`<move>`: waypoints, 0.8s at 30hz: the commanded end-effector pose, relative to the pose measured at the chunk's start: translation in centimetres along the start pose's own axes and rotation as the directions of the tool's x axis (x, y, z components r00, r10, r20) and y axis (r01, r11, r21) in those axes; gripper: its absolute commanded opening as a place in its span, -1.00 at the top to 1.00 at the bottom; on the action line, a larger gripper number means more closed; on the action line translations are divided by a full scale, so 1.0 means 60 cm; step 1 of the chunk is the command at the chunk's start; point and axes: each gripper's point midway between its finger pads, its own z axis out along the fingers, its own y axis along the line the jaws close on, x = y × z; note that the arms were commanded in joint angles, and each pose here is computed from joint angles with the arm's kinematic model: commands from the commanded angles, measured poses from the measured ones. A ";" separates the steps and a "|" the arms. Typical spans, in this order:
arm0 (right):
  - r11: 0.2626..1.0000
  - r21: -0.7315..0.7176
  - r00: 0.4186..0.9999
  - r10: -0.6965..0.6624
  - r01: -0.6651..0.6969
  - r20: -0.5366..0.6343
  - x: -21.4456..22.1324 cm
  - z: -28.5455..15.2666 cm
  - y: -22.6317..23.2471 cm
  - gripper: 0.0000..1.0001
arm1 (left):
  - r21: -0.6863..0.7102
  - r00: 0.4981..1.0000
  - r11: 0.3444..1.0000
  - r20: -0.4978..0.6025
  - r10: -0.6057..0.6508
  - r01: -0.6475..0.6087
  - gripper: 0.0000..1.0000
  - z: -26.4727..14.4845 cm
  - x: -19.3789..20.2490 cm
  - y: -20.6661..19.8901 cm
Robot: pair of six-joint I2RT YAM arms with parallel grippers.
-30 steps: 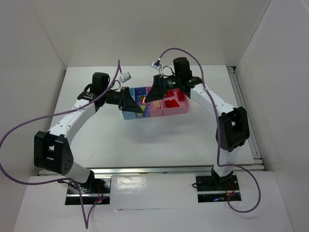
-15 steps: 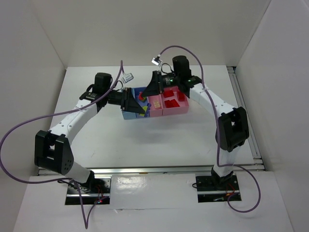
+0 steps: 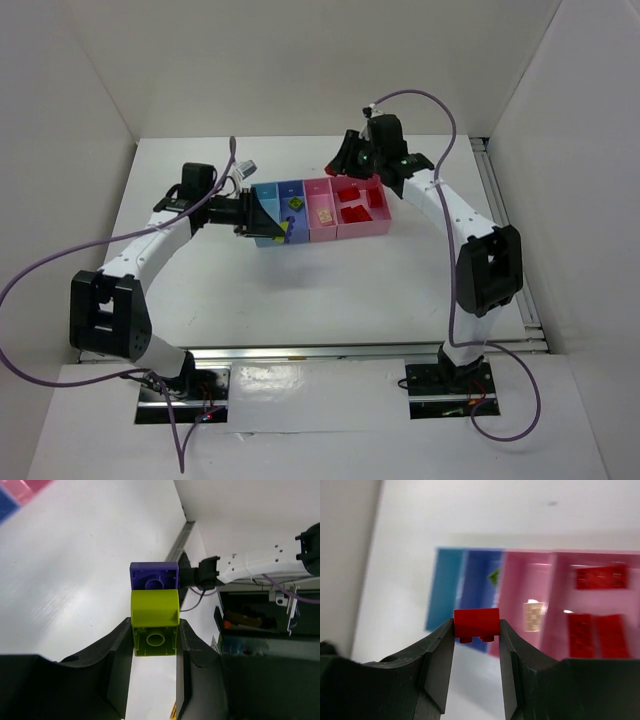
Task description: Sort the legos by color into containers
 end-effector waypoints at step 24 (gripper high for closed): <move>0.989 -0.086 0.992 -0.116 0.120 0.048 -0.031 -0.042 -0.004 -0.59 | -0.026 0.989 0.999 0.147 0.029 -0.025 1.00 -0.043 -0.099 -0.018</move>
